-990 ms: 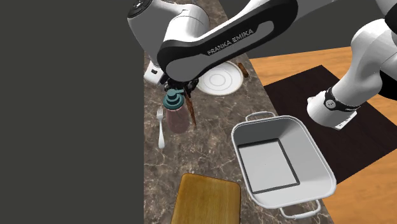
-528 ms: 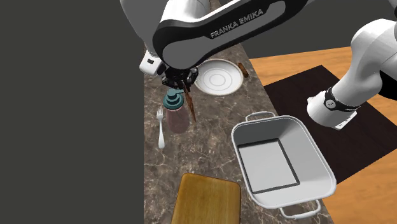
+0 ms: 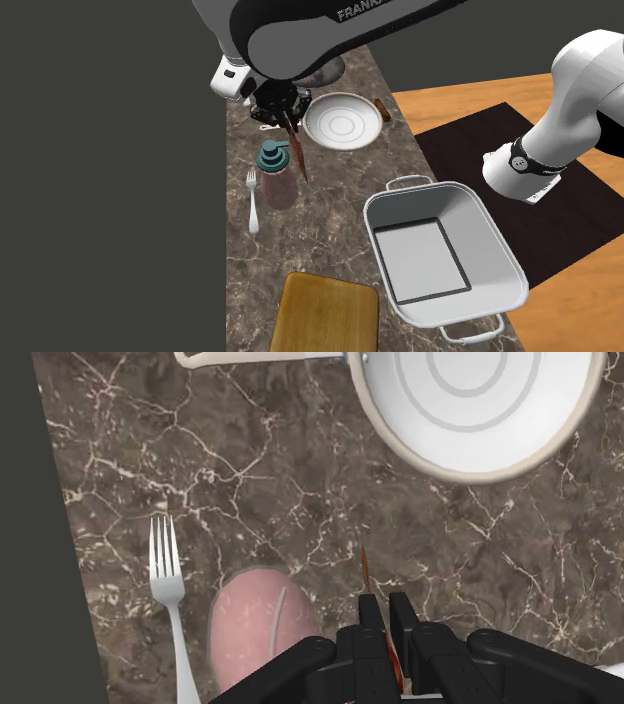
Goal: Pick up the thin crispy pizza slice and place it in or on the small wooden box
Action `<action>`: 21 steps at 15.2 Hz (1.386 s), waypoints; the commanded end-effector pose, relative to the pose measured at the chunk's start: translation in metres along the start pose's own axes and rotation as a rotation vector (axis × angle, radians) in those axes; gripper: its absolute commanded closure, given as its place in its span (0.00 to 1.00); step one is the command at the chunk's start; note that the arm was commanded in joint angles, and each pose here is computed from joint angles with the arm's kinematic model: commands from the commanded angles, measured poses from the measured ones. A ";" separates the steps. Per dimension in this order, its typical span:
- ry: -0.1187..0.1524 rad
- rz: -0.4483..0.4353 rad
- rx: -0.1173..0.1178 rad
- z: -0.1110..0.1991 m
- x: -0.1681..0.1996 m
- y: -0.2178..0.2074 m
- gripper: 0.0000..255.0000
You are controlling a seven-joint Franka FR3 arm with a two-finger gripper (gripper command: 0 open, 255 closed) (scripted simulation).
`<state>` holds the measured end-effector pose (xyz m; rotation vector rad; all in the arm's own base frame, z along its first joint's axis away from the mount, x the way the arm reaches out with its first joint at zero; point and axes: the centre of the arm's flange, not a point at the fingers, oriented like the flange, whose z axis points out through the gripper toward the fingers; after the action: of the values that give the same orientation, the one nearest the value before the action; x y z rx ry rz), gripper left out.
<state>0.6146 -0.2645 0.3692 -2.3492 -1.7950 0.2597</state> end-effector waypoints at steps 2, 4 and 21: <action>0.000 0.000 0.000 -0.016 0.000 -0.005 1.00; 0.000 0.000 0.000 -0.026 0.000 -0.007 1.00; 0.000 0.000 0.000 -0.109 0.010 -0.028 1.00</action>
<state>0.6160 -0.2569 0.4777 -2.3495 -1.7947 0.2595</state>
